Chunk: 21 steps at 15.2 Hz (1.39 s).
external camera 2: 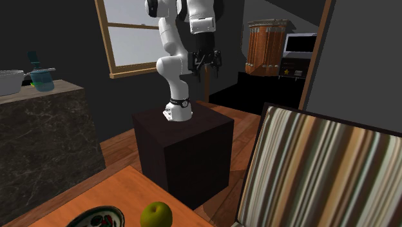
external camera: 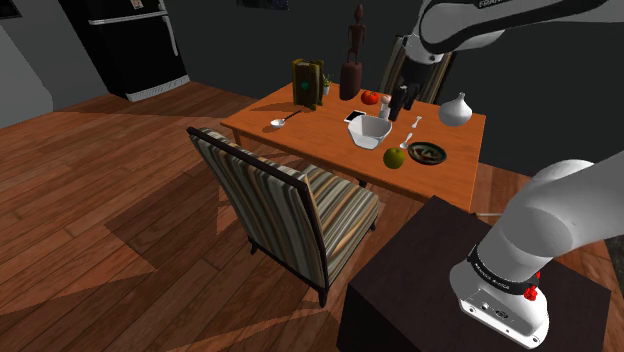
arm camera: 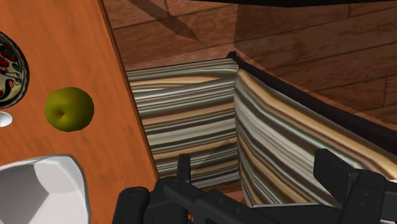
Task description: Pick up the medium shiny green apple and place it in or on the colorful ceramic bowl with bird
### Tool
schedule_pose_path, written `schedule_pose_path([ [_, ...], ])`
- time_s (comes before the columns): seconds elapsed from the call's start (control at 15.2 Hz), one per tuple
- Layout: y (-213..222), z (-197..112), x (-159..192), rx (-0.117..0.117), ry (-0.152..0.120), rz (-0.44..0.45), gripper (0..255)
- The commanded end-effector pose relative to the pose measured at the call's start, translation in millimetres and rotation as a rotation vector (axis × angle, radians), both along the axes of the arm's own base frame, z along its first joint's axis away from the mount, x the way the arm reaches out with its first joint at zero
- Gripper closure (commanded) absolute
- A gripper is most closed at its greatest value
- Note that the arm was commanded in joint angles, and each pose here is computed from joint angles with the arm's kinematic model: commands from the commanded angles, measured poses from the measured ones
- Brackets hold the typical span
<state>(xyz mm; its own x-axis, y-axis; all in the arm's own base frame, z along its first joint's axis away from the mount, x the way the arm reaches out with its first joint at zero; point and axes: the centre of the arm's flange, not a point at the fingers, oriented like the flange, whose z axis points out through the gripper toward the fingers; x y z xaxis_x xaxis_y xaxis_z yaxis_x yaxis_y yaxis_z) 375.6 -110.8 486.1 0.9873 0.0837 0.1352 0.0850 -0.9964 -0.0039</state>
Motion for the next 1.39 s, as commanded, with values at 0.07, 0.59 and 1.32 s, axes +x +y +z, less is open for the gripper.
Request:
schedule_pose_path([
  [0.07, -28.0, -25.9, 9.6, -0.002, -0.007, -0.006, 0],
  [0.59, -100.9, -96.0, 36.6, -0.005, -0.020, -0.023, 0],
  [1.32, -202.3, -191.5, 73.2, -0.009, -0.037, -0.046, 0],
])
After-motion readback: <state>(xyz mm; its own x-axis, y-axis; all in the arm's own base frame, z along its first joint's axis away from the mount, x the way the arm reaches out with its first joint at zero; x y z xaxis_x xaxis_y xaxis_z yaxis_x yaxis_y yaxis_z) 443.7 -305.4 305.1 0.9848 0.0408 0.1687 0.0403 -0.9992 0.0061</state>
